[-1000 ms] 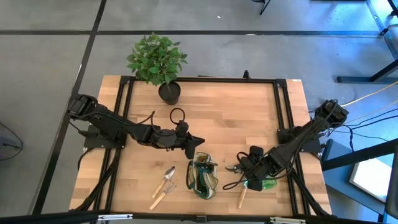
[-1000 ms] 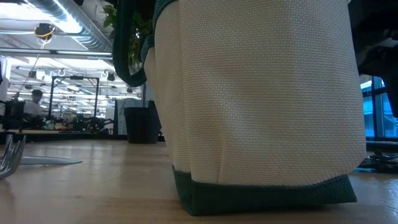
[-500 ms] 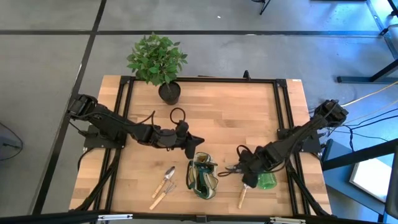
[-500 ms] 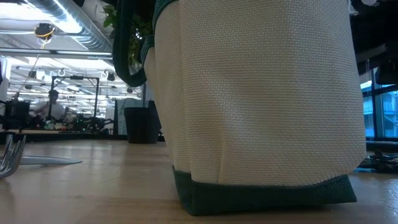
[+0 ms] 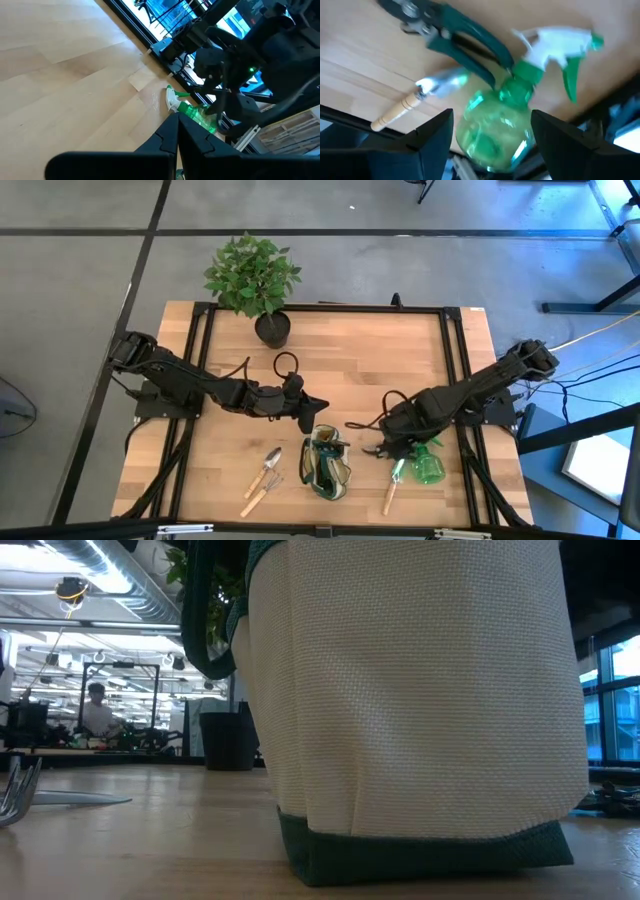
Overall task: Pick & Place Garden tools in Gardening bag
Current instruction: Put the green spray bottle into the brown gardening bag
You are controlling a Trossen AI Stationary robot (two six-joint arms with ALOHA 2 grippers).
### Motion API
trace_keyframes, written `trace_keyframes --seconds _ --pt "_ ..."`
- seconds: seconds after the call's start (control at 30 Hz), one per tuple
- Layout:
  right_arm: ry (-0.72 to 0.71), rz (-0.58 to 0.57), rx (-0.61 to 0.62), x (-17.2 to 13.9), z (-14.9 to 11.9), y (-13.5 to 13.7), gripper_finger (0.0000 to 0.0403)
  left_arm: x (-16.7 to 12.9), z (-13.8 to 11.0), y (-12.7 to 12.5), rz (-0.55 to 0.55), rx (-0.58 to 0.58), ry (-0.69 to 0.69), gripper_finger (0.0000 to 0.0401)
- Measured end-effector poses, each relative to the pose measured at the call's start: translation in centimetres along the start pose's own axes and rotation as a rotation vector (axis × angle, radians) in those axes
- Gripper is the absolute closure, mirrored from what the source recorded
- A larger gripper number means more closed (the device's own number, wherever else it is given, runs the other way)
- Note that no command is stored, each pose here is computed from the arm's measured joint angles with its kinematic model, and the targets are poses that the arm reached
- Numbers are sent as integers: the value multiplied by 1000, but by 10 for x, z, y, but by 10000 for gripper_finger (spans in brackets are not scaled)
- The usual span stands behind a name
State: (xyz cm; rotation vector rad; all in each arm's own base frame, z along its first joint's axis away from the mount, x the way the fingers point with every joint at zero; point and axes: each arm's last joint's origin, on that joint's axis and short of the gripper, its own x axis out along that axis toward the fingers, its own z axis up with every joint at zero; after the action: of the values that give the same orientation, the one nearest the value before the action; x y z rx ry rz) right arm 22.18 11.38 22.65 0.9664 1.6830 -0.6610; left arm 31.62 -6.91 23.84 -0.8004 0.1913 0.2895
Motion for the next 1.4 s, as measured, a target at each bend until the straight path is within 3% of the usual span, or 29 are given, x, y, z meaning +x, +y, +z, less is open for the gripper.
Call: trace_keyframes --seconds 0.2,0.6,1.1,1.4 --pt "108 -30 60 13 2 -6 153 0 0 0 0 0 0 398" --pt "131 -20 131 47 12 -17 151 -1 -2 -2 -6 27 5 398" --pt "125 12 193 75 16 -26 151 -1 -2 -2 -6 29 5 398" --pt "29 15 213 76 19 -27 151 -1 -2 -2 -3 30 1 398"
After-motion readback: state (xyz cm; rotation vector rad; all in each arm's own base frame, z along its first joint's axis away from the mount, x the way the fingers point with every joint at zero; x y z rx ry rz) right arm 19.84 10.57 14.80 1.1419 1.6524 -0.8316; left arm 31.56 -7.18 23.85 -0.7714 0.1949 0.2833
